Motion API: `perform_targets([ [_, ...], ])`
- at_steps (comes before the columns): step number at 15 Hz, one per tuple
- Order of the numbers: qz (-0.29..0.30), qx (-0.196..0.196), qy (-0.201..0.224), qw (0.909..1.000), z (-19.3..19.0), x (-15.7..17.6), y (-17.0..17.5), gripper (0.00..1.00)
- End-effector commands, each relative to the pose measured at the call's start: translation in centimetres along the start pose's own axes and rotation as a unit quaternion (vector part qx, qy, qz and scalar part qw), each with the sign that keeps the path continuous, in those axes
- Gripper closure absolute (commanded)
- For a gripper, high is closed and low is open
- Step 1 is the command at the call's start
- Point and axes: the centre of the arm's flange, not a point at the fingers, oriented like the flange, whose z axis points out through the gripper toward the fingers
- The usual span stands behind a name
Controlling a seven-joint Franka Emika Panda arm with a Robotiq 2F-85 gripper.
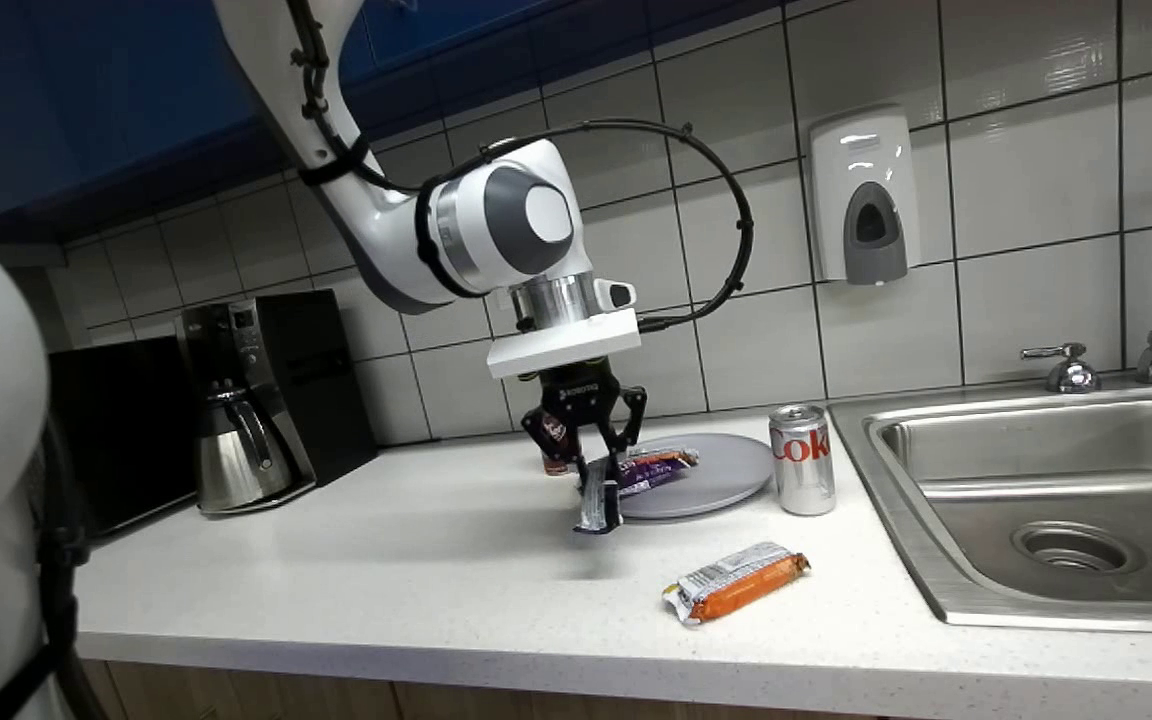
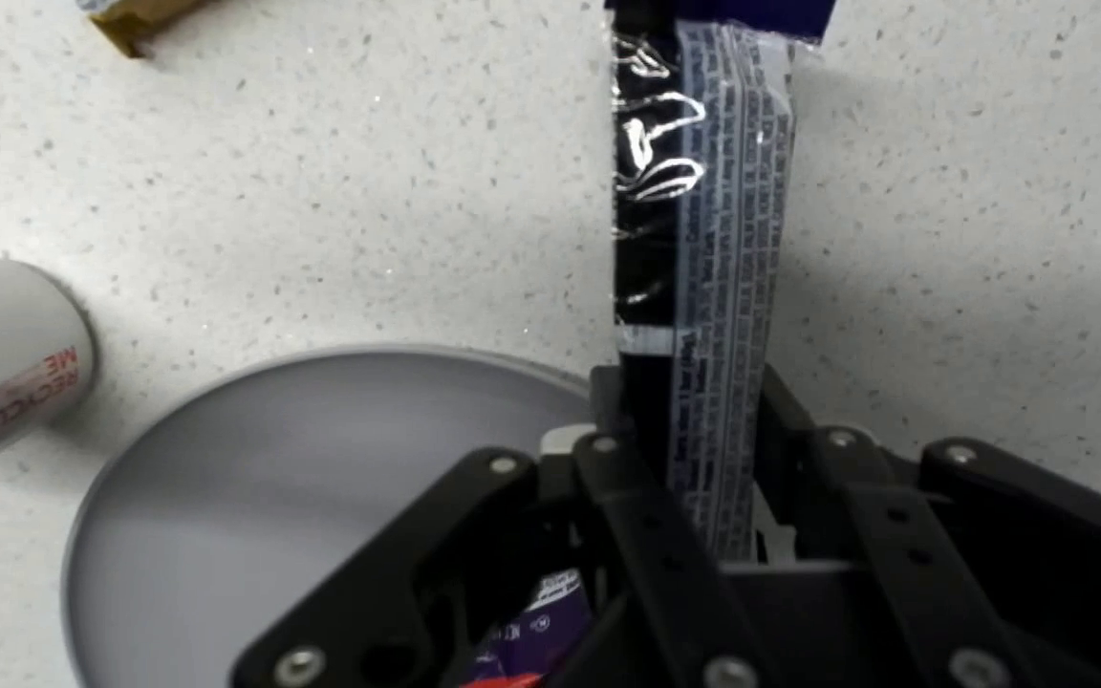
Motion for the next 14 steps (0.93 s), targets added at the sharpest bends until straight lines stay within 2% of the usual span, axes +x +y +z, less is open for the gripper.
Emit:
perform_targets([
  [1,0.008,-0.009,0.006,0.9999,-2.0,0.9,1.9,0.92],
  [8,0.008,-0.016,0.025,0.9995,-3.7,3.3,5.4,0.92],
  [14,0.004,-0.017,0.022,0.9996,-2.6,5.4,8.6,0.92],
])
